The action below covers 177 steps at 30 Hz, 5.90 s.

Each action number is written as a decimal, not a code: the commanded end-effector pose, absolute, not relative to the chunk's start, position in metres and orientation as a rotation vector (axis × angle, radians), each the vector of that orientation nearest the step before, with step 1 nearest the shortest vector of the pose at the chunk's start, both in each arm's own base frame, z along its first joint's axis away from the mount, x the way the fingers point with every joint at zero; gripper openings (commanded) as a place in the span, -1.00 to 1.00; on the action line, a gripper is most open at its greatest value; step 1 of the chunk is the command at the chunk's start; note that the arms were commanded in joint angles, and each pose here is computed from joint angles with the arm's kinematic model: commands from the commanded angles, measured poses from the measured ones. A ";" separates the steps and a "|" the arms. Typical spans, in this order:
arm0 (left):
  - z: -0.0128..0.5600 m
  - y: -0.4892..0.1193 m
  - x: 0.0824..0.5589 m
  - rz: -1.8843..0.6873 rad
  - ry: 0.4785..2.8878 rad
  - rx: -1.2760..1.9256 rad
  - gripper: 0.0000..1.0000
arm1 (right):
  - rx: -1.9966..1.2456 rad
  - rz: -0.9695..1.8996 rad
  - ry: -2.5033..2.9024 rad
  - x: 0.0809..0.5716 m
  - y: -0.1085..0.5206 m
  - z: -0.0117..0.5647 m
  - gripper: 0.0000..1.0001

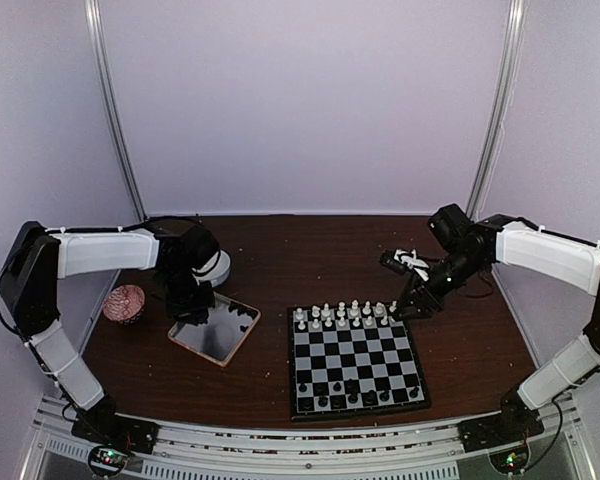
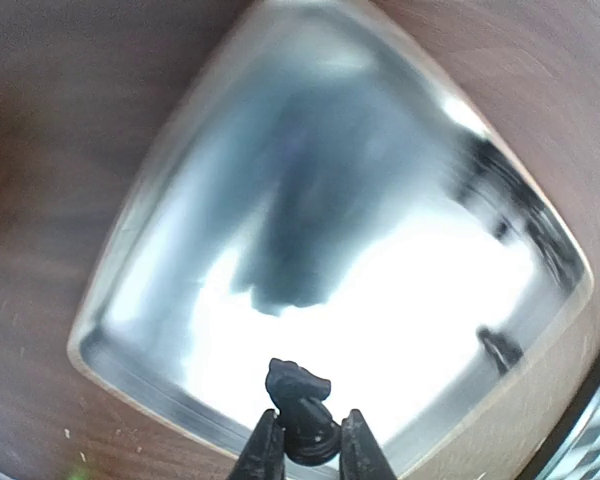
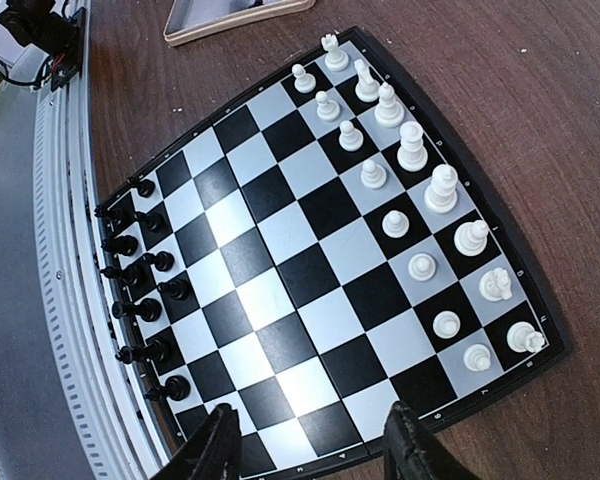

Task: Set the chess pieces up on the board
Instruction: Pick up the knight from the storage box, then pass from the left arm to the right, then place the knight at b8.

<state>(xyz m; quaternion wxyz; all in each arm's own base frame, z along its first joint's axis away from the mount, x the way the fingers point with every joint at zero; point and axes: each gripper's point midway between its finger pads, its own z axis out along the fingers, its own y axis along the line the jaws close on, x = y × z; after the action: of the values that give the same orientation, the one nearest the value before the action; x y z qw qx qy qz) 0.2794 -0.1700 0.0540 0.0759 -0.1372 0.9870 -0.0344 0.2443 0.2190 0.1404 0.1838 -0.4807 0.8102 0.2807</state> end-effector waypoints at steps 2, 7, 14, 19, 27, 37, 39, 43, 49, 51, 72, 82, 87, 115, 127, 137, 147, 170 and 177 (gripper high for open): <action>0.080 -0.225 0.283 -0.253 2.775 0.269 -0.90 | -1.317 0.864 2.218 0.250 0.231 0.172 -0.02; 0.103 -0.279 0.277 -0.649 2.503 0.593 -0.86 | -1.280 1.053 2.196 0.252 0.251 0.196 -0.02; 0.148 -0.331 0.247 -0.928 2.206 0.909 -0.82 | -1.148 1.442 2.293 0.263 0.289 0.205 0.01; 0.174 -0.356 0.233 -0.987 2.103 1.000 -0.78 | -1.109 1.626 2.338 0.264 0.320 0.210 0.02; 0.196 -0.388 0.217 -0.945 2.031 1.110 -0.77 | -1.133 1.745 2.403 0.243 0.361 0.202 0.06; 0.196 -0.406 0.212 -0.817 2.050 1.194 -0.77 | -1.066 1.906 2.420 0.235 0.380 0.201 0.03; 0.195 -0.407 0.212 -0.794 2.058 1.202 -0.77 | -1.062 1.935 2.410 0.233 0.380 0.204 0.02; 0.194 -0.409 0.211 -0.785 2.055 1.213 -0.77 | -1.054 1.940 2.406 0.232 0.380 0.204 -0.08; 0.195 -0.410 0.213 -0.767 2.051 1.210 -0.77 | -1.024 1.957 2.422 0.233 0.382 0.199 -0.33; 0.193 -0.410 0.213 -0.764 2.054 1.212 -0.77 | -1.022 1.961 2.425 0.232 0.383 0.198 -0.35; 0.184 -0.405 0.219 -0.683 2.079 1.183 -0.41 | -1.039 1.996 2.420 0.224 0.393 0.197 -0.98; 0.232 -0.339 0.267 -0.458 2.009 0.893 0.96 | -1.294 1.379 2.318 0.246 0.329 0.201 -0.99; 0.269 -0.288 0.320 -0.440 1.995 0.604 0.96 | -1.435 0.961 2.220 0.240 0.289 0.191 -0.99; 0.274 -0.172 0.401 -0.303 1.949 0.291 0.89 | -2.124 0.244 1.934 0.115 0.226 0.072 -0.98; 0.269 -0.170 0.404 -0.276 1.970 0.289 0.89 | -2.204 0.261 1.950 0.105 0.227 0.059 -0.97; 0.265 -0.170 0.405 -0.267 1.990 0.294 0.89 | -2.227 0.248 1.963 0.104 0.224 0.053 -0.98; 0.265 -0.170 0.406 -0.268 1.992 0.291 0.89 | -2.247 0.241 1.977 0.103 0.222 0.047 -0.97; 0.255 -0.172 0.406 -0.260 2.062 0.309 0.86 | -2.183 0.314 1.949 0.100 0.227 0.096 -0.54; 0.214 -0.179 0.394 -0.297 2.337 0.320 0.41 | -1.831 0.398 1.993 0.151 0.235 0.144 -0.47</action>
<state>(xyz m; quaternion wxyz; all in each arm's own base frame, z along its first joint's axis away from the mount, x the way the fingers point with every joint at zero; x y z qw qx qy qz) 0.4077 -0.1733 0.2376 0.4501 0.1275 0.8780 -0.1012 0.1216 0.2317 0.1178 0.1512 -0.7092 0.6783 0.1188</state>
